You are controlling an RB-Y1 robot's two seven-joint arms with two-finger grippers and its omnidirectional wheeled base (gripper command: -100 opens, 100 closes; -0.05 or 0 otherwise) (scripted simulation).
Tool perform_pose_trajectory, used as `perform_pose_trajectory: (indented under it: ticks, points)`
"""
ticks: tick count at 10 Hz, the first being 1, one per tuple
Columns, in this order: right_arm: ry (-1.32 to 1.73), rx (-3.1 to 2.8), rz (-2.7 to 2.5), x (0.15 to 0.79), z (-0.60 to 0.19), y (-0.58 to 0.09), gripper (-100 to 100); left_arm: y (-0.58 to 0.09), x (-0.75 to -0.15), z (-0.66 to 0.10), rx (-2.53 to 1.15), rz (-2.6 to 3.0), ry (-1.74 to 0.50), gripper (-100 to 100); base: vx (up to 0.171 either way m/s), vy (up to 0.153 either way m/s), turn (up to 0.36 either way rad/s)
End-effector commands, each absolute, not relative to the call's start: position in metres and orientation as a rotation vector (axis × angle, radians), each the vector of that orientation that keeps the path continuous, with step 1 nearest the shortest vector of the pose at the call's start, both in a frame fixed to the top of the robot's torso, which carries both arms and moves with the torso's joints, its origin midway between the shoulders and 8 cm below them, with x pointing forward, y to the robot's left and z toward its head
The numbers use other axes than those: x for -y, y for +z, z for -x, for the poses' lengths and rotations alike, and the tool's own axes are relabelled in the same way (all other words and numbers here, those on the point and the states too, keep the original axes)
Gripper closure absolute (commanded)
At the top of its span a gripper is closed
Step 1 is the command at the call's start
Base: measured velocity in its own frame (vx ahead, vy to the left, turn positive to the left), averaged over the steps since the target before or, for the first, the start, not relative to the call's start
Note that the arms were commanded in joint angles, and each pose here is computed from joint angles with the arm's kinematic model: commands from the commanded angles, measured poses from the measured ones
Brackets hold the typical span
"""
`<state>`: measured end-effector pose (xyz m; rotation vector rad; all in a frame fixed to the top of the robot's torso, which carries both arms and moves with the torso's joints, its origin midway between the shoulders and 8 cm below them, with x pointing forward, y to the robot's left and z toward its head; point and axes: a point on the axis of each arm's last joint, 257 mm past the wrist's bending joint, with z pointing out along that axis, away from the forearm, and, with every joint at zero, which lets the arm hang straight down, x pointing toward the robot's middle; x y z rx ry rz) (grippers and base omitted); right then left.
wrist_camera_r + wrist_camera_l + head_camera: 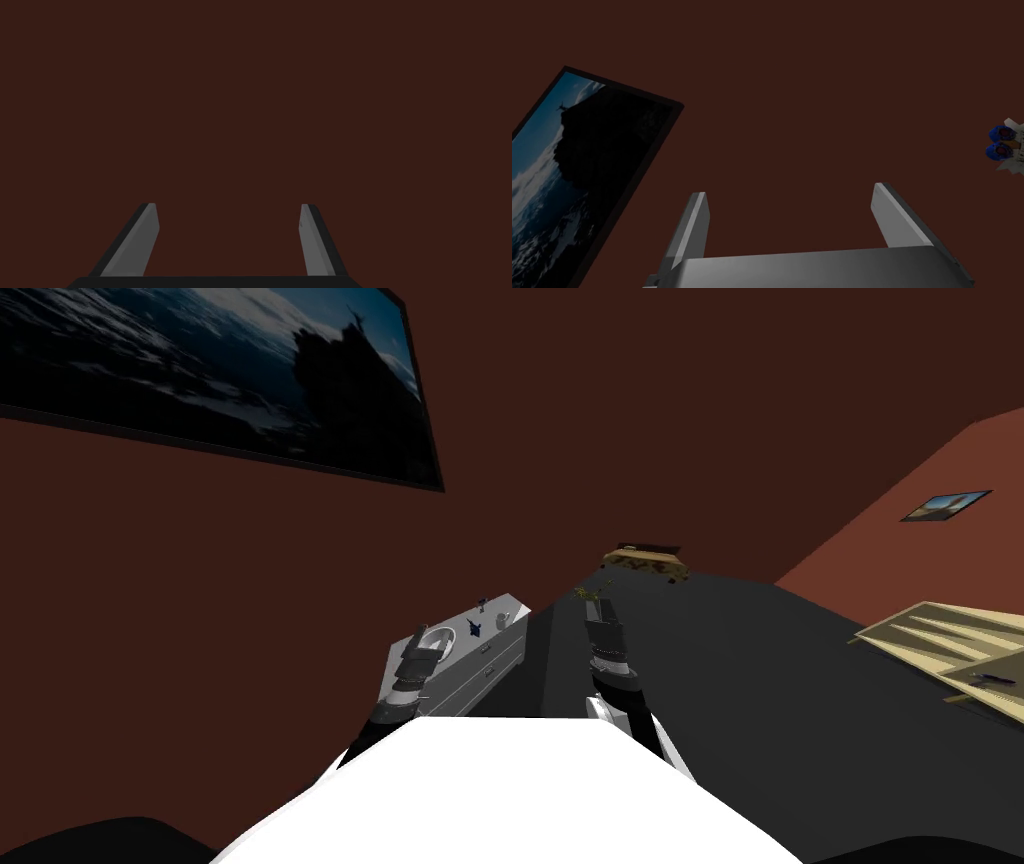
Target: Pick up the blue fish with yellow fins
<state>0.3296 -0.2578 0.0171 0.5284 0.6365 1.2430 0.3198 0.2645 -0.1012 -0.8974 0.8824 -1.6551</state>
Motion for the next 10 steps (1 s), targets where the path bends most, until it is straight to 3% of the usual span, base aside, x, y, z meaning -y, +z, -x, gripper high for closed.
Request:
perform_pose_trajectory:
  ticks: [1, 10]
  points:
    - [1.243, -0.636, -0.528, 0.258, -0.330, 0.017, 0, -0.118, -0.268, -0.316, -0.906, 0.927, -1.653, -100, 0.054, -0.062, -0.081]
    - [1.243, -0.637, -0.528, 0.258, -0.330, 0.017, 0, -0.247, -0.309, -0.260, -1.125, 1.254, -1.588, -100, 0.077, -0.080, -0.161]
